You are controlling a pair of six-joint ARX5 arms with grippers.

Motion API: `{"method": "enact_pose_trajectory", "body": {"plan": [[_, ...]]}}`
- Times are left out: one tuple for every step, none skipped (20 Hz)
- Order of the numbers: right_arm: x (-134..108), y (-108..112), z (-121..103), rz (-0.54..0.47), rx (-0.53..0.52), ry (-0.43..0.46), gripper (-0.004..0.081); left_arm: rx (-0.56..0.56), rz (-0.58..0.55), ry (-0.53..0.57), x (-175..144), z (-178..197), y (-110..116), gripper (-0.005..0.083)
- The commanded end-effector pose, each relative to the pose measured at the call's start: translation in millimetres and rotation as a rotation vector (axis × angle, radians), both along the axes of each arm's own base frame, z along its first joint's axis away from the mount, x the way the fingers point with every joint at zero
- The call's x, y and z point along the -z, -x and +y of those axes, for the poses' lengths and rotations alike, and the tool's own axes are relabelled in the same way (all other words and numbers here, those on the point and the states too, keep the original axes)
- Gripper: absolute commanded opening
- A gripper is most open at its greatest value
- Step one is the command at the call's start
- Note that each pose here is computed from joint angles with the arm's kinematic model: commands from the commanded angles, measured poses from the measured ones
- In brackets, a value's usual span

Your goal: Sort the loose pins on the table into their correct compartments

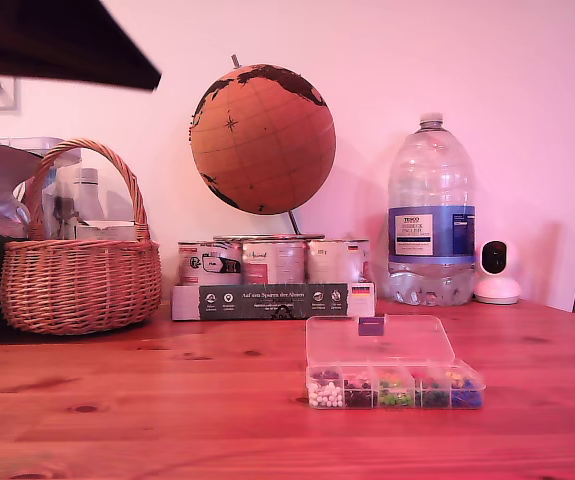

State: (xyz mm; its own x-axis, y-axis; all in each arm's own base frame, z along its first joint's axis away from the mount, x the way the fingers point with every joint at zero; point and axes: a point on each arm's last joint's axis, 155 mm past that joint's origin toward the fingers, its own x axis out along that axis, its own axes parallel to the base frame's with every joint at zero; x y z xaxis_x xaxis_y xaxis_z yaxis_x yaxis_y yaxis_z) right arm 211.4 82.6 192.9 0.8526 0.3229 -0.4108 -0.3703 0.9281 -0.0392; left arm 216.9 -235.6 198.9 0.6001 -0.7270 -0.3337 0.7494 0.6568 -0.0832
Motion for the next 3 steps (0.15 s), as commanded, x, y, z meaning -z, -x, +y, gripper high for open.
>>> {"method": "enact_pose_trajectory", "body": {"plan": [[2.7, -1.2, 0.8, 0.008, 0.0, 0.001, -0.0012, -0.001, 0.031, -0.025, 14.6, 2.1, 2.0, -0.0024], [2.9, -1.1, 0.7, 0.008, 0.0, 0.002, -0.0013, -0.001, 0.041, -0.034, 17.6, 2.9, 2.9, -0.0024], [2.9, -1.1, 0.7, 0.008, 0.0, 0.002, -0.0013, -0.001, 0.051, -0.043, 20.7, 3.9, 3.9, -0.0024]]}}
